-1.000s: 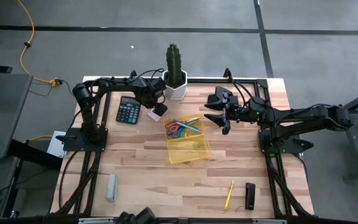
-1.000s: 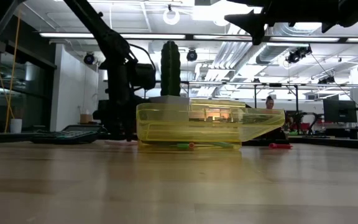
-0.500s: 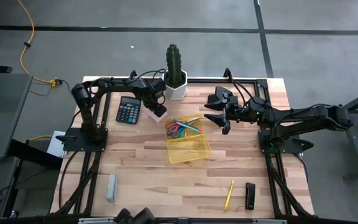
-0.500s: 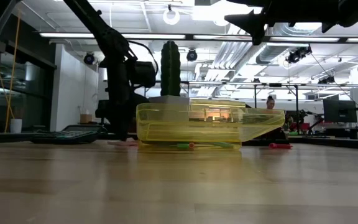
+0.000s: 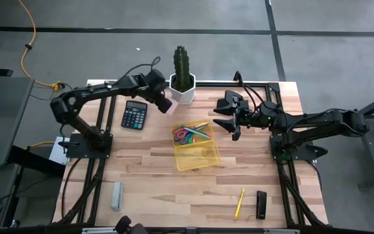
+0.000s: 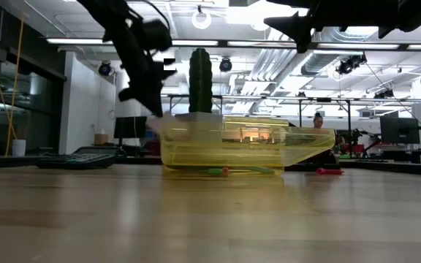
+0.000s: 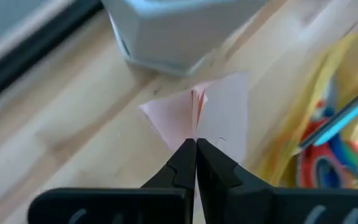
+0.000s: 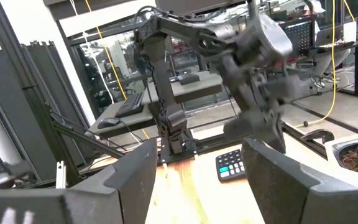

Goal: Pack school essentials
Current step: Put the pink sticky notes into the yellow supply box

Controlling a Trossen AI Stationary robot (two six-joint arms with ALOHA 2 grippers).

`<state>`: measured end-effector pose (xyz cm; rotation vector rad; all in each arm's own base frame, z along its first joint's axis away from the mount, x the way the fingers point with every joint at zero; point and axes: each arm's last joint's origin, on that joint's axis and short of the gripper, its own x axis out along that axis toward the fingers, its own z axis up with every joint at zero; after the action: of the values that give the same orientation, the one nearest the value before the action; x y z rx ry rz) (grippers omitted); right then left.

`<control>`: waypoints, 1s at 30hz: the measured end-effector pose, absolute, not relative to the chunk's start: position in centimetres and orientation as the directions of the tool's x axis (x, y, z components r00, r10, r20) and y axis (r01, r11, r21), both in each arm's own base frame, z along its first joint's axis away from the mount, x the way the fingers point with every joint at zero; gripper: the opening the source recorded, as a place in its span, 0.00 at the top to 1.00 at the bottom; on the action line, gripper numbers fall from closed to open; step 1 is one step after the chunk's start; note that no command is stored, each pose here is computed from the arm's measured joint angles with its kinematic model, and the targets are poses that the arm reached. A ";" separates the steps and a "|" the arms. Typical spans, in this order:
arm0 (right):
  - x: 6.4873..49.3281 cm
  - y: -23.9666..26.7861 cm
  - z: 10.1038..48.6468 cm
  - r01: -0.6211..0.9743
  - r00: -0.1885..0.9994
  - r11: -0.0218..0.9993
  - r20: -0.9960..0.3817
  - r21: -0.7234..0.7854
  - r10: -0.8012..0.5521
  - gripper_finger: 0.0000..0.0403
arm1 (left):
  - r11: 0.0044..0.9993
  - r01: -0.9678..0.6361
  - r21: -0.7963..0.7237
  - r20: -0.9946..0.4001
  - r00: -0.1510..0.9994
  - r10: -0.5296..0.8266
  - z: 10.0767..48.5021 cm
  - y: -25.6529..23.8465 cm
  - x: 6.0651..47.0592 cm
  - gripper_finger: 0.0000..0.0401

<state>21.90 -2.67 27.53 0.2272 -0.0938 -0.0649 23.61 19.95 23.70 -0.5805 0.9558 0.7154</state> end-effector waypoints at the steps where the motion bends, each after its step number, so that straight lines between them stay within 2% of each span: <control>1: 21.9 -2.7 27.5 0.054 0.994 0.972 0.085 0.228 -0.075 0.44 | 0.636 -0.760 -0.134 -0.866 0.401 0.297 24.4 19.8 23.4 1.00; 10: 21.9 -2.7 27.5 0.054 0.993 0.972 0.086 0.228 -0.075 0.44 | 0.676 -0.710 -0.198 -0.746 0.557 0.366 29.7 16.3 22.2 1.00; 19: 21.9 -2.7 27.5 0.054 0.993 0.972 0.086 0.227 -0.075 0.44 | 0.801 -0.518 -0.299 -0.475 0.809 0.346 34.4 9.6 24.4 1.00; 25: 21.9 -2.7 27.5 0.053 0.994 0.972 0.086 0.227 -0.074 0.44 | 0.836 -0.475 -0.274 -0.383 0.851 0.359 35.1 5.2 26.0 1.00; 30: 21.9 -2.7 27.5 0.049 0.994 0.973 0.086 0.228 -0.070 0.44 | 0.827 -0.474 -0.301 -0.307 0.870 0.387 33.5 2.6 26.8 1.00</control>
<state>21.90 -2.66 27.53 0.2273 -0.0936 -0.0601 26.80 2.57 33.54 -0.3803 0.2382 0.4617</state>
